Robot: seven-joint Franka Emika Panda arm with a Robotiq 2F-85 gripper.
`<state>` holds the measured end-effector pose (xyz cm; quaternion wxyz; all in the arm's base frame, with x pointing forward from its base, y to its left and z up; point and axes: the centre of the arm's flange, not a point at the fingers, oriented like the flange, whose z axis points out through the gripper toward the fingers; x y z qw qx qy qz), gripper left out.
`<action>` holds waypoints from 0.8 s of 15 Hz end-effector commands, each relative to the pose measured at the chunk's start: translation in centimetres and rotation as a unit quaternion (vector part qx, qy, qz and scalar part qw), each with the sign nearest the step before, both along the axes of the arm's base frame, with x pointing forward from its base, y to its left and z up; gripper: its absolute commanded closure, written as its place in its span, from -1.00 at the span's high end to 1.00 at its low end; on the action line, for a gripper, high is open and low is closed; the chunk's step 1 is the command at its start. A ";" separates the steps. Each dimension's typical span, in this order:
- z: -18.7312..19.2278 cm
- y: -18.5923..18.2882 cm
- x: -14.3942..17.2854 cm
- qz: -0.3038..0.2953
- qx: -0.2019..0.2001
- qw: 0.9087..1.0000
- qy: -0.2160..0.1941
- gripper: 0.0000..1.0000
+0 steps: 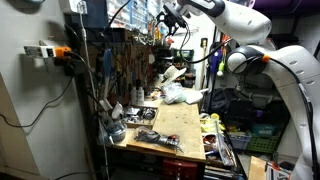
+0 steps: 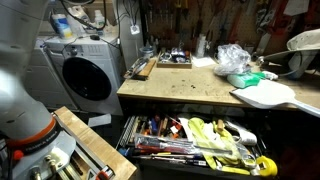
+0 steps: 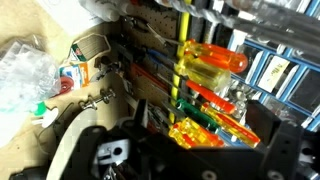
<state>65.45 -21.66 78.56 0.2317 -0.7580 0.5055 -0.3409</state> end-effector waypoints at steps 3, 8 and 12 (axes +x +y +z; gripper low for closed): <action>3.8 -2.0 5.9 -0.014 0.005 1.000 -0.002 1.00; 3.4 -1.7 6.5 -0.016 0.005 1.000 0.000 1.00; 3.0 -2.1 6.6 -0.029 -0.003 1.000 0.011 0.73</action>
